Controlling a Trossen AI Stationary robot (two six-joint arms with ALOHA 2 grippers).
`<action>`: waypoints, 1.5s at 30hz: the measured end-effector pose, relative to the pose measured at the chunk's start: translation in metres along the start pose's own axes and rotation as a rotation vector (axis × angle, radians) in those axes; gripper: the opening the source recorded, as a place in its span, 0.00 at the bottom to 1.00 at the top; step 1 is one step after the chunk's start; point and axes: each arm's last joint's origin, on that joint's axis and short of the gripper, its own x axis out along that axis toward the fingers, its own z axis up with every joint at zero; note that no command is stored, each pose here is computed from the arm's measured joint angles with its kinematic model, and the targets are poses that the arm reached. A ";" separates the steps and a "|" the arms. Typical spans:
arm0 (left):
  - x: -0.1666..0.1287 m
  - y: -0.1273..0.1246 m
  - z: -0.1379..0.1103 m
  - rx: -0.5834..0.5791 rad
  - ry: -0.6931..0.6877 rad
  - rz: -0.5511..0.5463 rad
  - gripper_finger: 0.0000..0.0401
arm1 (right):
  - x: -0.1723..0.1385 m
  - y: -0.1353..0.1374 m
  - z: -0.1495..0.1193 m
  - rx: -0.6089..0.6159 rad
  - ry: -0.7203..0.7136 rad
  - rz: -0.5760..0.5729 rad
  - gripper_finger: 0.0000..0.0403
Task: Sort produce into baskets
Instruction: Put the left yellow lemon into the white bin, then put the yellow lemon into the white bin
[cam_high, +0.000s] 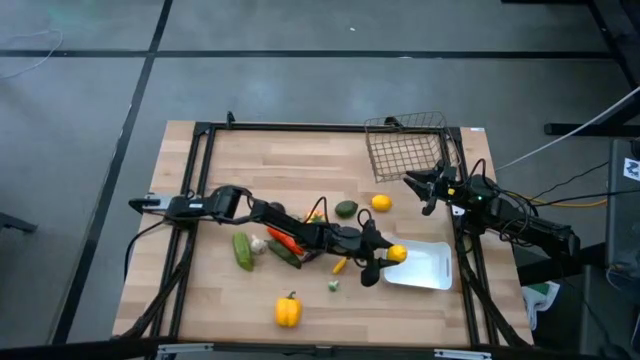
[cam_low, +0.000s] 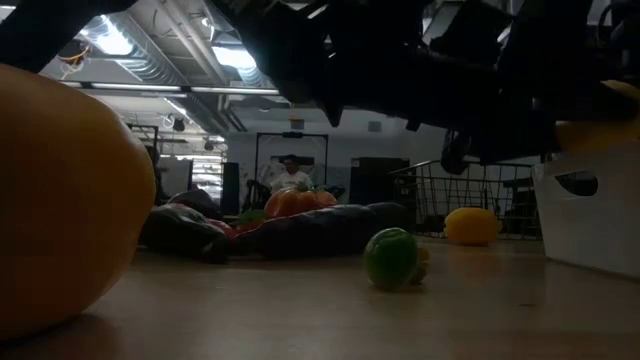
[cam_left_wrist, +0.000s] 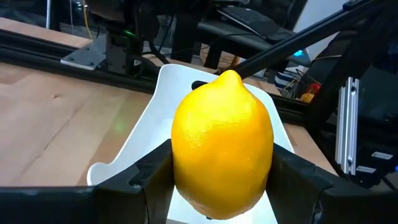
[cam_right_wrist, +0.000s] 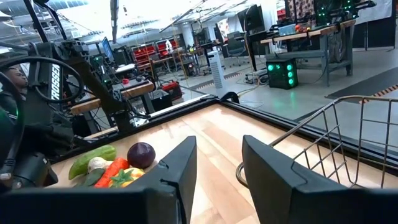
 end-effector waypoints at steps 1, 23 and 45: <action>0.000 0.000 0.000 -0.001 0.000 0.000 0.53 | 0.000 0.000 0.000 0.000 -0.001 0.000 0.32; -0.006 -0.001 0.024 -0.001 -0.045 -0.008 0.75 | -0.003 0.005 0.015 -0.011 -0.028 0.072 0.32; -0.111 0.026 0.155 0.308 0.293 0.154 0.75 | -0.004 0.018 0.045 0.001 0.025 0.232 0.48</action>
